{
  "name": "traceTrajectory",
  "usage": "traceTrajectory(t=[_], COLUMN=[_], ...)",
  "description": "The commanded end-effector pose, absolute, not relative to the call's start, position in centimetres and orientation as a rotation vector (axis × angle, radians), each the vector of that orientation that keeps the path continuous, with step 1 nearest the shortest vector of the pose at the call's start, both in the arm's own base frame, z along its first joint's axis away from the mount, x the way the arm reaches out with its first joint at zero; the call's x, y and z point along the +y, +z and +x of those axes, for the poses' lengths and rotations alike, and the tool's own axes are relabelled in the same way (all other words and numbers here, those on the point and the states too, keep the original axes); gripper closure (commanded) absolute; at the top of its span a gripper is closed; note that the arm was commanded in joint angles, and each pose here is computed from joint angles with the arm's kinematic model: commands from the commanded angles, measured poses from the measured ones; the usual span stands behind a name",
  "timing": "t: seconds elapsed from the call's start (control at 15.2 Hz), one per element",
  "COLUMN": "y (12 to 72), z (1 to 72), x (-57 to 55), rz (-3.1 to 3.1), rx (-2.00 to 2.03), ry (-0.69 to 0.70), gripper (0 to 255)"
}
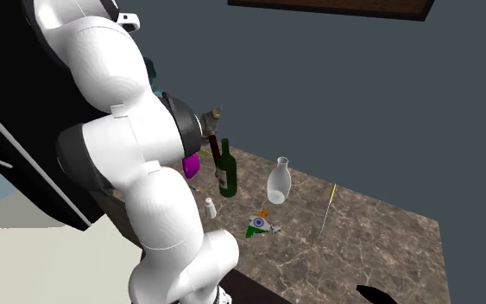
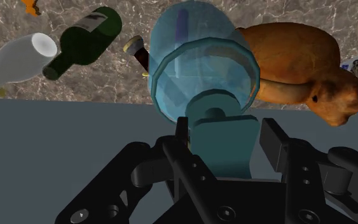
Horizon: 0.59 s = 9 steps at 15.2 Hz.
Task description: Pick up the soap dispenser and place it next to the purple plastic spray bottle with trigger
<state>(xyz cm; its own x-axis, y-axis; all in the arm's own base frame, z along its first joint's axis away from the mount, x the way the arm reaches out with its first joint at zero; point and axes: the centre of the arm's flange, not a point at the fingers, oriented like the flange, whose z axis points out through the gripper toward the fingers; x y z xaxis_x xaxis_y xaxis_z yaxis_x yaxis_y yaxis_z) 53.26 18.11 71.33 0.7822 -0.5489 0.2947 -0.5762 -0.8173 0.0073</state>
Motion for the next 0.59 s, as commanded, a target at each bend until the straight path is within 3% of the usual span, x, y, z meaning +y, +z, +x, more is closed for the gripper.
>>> traceTrajectory(t=[0.0, 0.53], y=[71.2, 68.6], z=[53.6, 54.3], x=[20.8, 25.7], rz=[2.874, 2.874], rx=[-0.912, -0.912], ry=[0.431, 0.431], gripper=[255, 255])
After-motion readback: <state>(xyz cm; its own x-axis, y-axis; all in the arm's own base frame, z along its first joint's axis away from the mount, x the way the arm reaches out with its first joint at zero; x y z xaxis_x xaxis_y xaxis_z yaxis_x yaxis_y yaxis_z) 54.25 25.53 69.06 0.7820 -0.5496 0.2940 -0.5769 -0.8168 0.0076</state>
